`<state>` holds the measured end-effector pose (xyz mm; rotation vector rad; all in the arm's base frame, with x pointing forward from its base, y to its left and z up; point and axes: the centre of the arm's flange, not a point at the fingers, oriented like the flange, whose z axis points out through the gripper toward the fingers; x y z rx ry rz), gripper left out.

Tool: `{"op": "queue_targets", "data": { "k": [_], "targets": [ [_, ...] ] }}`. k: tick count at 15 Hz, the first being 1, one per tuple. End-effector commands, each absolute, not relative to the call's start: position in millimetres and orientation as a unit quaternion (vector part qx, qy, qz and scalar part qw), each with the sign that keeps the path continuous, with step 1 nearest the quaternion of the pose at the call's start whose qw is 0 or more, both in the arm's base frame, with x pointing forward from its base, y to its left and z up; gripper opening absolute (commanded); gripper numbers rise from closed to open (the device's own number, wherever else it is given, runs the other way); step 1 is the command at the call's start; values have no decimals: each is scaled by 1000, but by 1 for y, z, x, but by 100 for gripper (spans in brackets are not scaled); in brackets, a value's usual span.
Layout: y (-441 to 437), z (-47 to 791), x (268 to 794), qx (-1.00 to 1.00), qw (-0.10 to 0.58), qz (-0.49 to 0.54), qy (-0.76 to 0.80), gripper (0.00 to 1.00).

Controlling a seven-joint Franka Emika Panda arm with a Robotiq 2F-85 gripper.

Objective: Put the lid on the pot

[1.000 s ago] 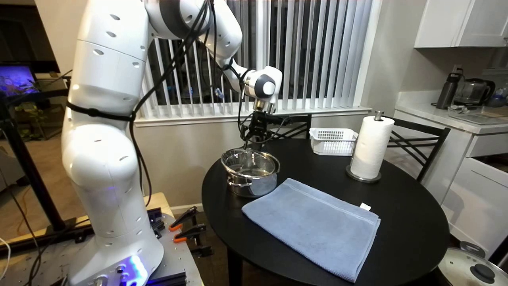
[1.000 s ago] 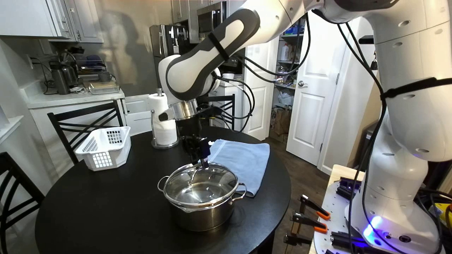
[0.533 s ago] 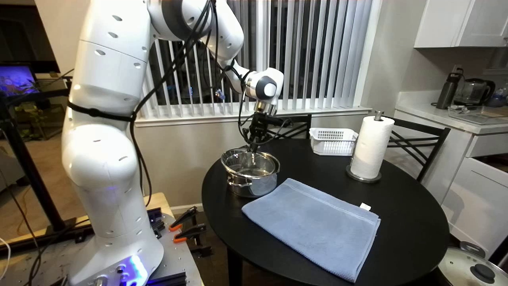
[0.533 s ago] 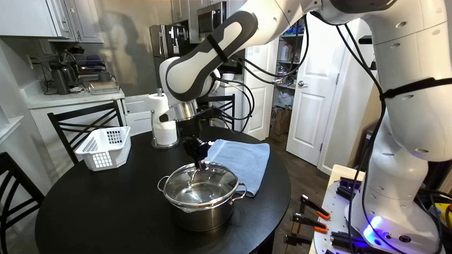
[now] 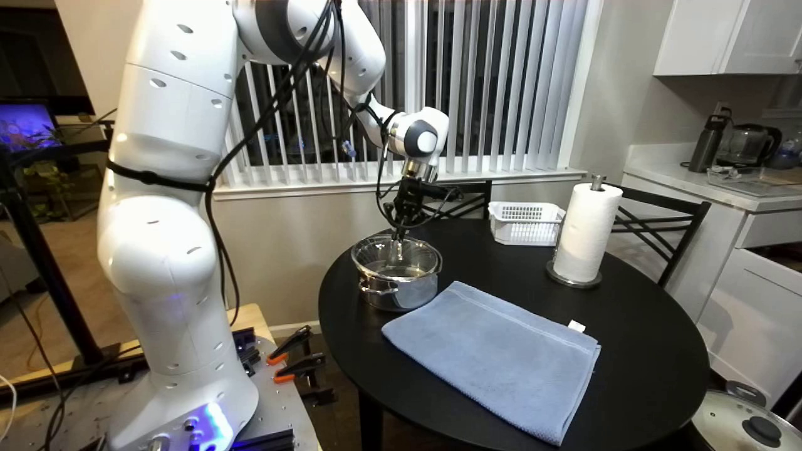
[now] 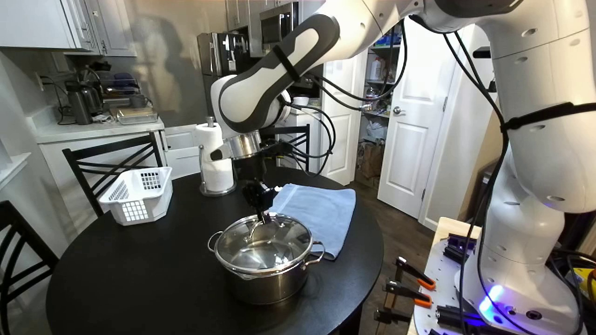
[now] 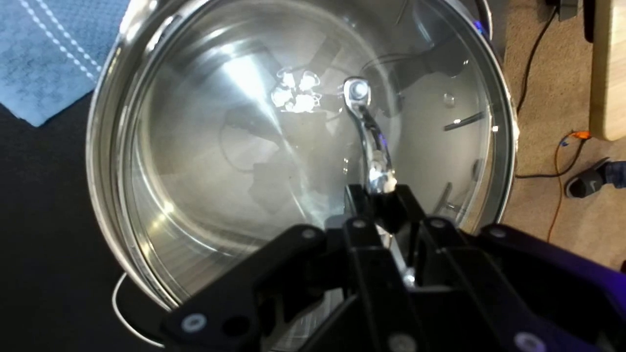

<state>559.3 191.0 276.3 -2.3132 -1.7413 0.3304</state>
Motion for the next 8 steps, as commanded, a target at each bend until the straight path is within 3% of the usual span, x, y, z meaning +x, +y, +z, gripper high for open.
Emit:
{"op": "queue_targets", "data": {
  "k": [1,8],
  "targets": [
    [190,286,550,-789,91,89,-602,6],
    [198,289,543,-780,-22,46,-624,6]
  ]
}}
